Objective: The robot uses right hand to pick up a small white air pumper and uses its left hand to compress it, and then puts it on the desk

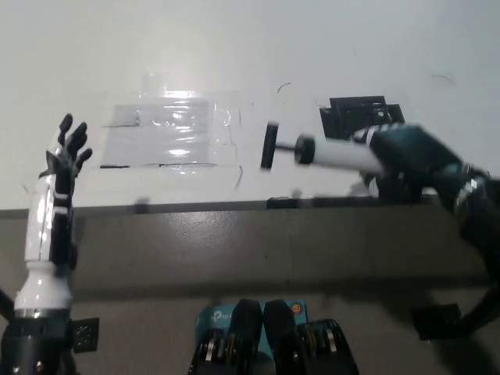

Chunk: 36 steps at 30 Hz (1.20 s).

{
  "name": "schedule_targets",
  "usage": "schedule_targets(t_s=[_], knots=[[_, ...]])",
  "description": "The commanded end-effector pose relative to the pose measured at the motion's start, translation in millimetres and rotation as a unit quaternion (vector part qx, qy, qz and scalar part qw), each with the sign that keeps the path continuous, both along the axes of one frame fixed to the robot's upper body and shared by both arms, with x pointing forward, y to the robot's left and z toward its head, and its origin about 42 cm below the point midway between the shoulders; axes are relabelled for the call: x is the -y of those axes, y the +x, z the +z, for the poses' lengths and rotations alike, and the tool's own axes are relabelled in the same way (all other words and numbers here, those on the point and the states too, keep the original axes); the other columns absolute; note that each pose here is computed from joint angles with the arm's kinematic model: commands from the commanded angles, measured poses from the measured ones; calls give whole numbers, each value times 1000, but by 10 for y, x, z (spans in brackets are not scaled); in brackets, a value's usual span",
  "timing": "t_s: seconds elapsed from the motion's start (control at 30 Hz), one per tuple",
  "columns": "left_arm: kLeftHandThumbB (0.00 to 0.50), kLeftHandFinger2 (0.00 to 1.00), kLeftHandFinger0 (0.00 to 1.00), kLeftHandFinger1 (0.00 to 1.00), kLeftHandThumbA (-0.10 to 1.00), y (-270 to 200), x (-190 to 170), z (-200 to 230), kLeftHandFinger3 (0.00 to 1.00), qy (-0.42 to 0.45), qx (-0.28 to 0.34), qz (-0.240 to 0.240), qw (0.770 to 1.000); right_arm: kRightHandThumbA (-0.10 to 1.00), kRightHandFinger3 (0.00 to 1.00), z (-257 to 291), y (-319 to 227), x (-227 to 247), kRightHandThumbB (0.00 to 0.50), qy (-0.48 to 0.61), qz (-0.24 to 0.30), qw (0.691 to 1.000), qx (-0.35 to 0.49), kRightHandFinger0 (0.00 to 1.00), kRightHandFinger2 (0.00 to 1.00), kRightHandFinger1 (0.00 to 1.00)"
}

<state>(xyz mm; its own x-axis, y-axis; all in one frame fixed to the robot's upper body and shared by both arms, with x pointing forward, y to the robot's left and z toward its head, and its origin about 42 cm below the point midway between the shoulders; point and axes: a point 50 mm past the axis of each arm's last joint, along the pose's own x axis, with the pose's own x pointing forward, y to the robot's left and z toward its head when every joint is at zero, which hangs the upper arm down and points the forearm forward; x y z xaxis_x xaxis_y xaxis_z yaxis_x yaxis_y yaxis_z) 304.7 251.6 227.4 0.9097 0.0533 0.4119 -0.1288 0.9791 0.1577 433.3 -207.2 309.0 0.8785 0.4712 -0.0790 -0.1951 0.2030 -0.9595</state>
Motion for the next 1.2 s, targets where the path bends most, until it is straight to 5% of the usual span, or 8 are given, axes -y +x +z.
schedule_targets(t_s=[0.0,0.17,0.43,0.77,0.93,0.97,1.03,1.17], knots=[[261,1000,1000,1000,1000,-147,30,-1,1000,-1,29,-32,999,-100,632,505,328,120,103,8,-31,998,62,9,711,406],[264,1000,1000,1000,1000,-301,78,-186,1000,2,4,-47,999,-100,952,558,785,98,123,-3,-67,997,48,48,805,475],[238,1000,1000,1000,1000,-427,112,-343,1000,10,-12,-57,998,-100,776,457,1150,-38,170,-10,-85,996,40,0,755,413],[228,1000,1000,1000,1000,-505,92,-423,1000,2,-18,-61,998,-100,811,182,1258,-88,182,-28,-87,996,10,34,831,490],[226,1000,1000,1000,1000,-567,69,-460,1000,3,-23,-59,998,-51,587,75,1244,-117,222,-41,-88,995,-25,59,581,365],[226,1000,1000,1000,1000,-573,68,-468,1000,4,-24,-59,998,32,704,60,1243,-108,229,-46,-91,993,-53,217,670,477],[223,1000,1000,1000,1000,-611,57,-487,1000,5,-28,-57,998,283,1000,43,1236,-117,297,-60,-103,987,-105,861,1000,1000],[190,1000,1000,1000,1000,-566,74,-491,1000,0,-24,-62,998,493,1000,121,1229,-65,415,-69,-100,986,-115,1000,1000,1000]])
